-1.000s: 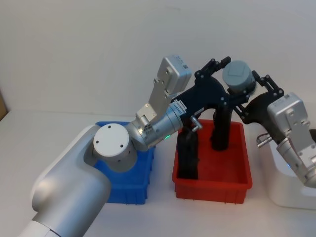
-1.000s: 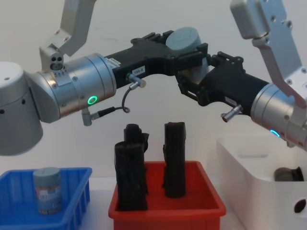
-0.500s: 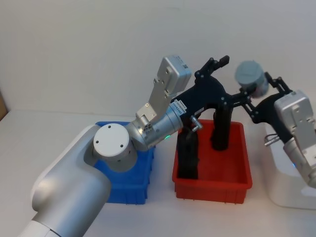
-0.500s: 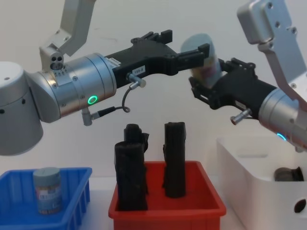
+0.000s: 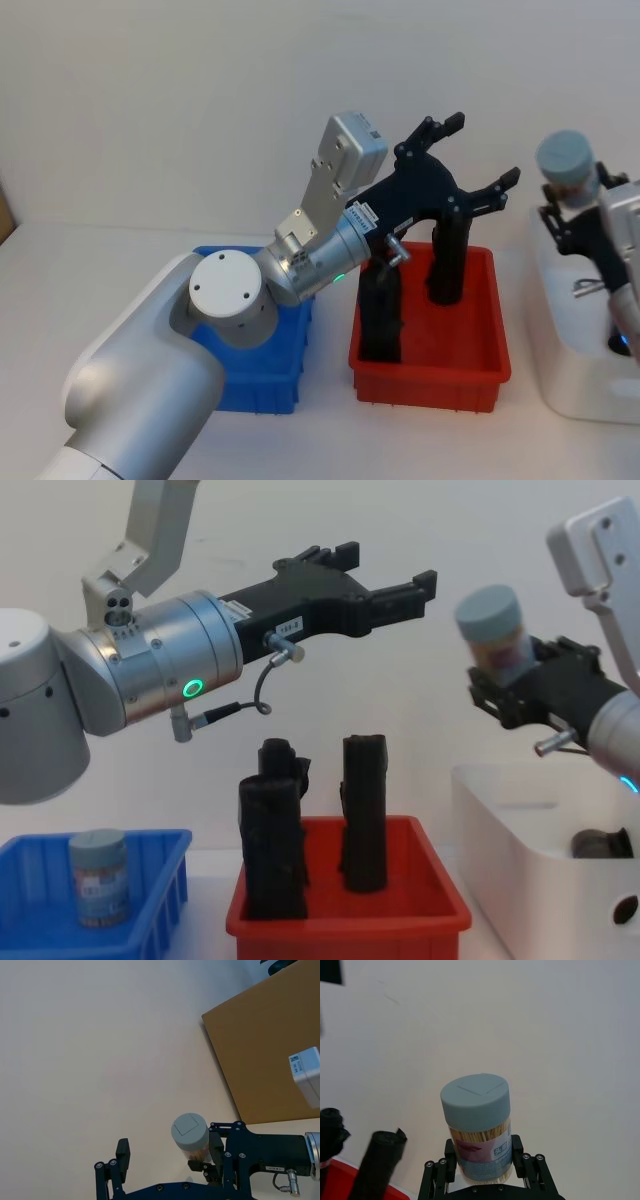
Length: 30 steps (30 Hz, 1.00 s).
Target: Pick the cotton swabs from the blue box and place them into the white box.
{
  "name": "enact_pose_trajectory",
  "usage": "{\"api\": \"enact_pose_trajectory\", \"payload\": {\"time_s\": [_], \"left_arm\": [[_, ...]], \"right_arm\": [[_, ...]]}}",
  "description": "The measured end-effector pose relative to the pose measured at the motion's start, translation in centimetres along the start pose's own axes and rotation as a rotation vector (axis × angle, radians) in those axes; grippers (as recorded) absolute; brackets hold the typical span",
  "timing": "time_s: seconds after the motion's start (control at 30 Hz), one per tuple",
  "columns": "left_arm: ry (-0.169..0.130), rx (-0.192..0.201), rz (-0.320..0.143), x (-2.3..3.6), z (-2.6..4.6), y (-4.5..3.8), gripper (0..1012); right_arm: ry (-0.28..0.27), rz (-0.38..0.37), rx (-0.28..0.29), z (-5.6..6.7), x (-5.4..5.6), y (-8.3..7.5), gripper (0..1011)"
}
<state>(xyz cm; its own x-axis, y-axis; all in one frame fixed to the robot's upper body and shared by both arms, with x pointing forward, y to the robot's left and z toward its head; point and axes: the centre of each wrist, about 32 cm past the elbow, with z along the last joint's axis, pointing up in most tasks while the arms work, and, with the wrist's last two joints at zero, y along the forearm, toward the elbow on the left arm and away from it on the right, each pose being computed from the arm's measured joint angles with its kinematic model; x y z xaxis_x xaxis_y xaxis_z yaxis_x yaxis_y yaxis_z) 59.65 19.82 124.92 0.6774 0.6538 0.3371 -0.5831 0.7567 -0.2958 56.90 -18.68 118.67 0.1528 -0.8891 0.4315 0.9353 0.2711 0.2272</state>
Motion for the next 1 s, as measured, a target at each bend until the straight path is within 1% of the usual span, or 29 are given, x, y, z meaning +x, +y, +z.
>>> {"api": "enact_pose_trajectory", "payload": {"time_s": [0.17, 0.2, 0.23, 0.27, 0.3, 0.33, 0.47, 0.5, 0.53, 0.57, 0.6, 0.63, 0.7, 0.77, 0.87, 1.0], "left_arm": [[0.0, 0.0, 0.0, 0.0, 0.0, 0.0, 1003], [0.0, 0.0, 0.0, 0.0, 0.0, 0.0, 1003], [0.0, 0.0, 0.0, 0.0, 0.0, 0.0, 1003], [0.0, 0.0, 0.0, 0.0, 0.0, 0.0, 1003], [0.0, 0.0, 0.0, 0.0, 0.0, 0.0, 1003], [0.0, 0.0, 0.0, 0.0, 0.0, 0.0, 1003], [0.0, 0.0, 0.0, 0.0, 0.0, 0.0, 1003], [0.0, 0.0, 0.0, 0.0, 0.0, 0.0, 1003], [0.0, 0.0, 0.0, 0.0, 0.0, 0.0, 1003], [0.0, 0.0, 0.0, 0.0, 0.0, 0.0, 1003], [0.0, 0.0, 0.0, 0.0, 0.0, 0.0, 1003], [0.0, 0.0, 0.0, 0.0, 0.0, 0.0, 1003], [0.0, 0.0, 0.0, 0.0, 0.0, 0.0, 1003], [0.0, 0.0, 0.0, 0.0, 0.0, 0.0, 1003], [0.0, 0.0, 0.0, 0.0, 0.0, 0.0, 1003], [0.0, 0.0, 0.0, 0.0, 0.0, 0.0, 1003]], "right_arm": [[0.023, -0.054, -0.065, -0.5, 0.5, -0.2, 646], [0.031, -0.073, -0.091, -0.7, 0.6, -0.2, 646], [0.034, -0.08, -0.1, -0.8, 0.7, -0.2, 645], [0.041, -0.099, -0.128, -1.0, 0.9, -0.3, 645], [0.041, -0.099, -0.128, -1.0, 0.9, -0.3, 646], [0.048, -0.117, -0.155, -1.2, 1.1, -0.2, 645], [0.061, -0.154, -0.215, -1.5, 1.6, -0.1, 645], [0.067, -0.168, -0.244, -1.5, 1.8, 0.1, 645], [0.069, -0.173, -0.252, -1.6, 1.9, 0.2, 645], [0.075, -0.18, -0.272, -1.6, 2.1, 0.3, 645], [0.082, -0.188, -0.291, -1.6, 2.2, 0.5, 645], [0.082, -0.188, -0.291, -1.6, 2.2, 0.5, 645], [0.104, -0.198, -0.335, -1.4, 2.6, 0.9, 645], [0.114, -0.201, -0.354, -1.3, 2.8, 1.1, 646], [0.134, -0.201, -0.374, -0.9, 3.1, 1.5, 646], [0.169, -0.189, -0.377, 0.1, 3.7, 2.0, 645]]}}
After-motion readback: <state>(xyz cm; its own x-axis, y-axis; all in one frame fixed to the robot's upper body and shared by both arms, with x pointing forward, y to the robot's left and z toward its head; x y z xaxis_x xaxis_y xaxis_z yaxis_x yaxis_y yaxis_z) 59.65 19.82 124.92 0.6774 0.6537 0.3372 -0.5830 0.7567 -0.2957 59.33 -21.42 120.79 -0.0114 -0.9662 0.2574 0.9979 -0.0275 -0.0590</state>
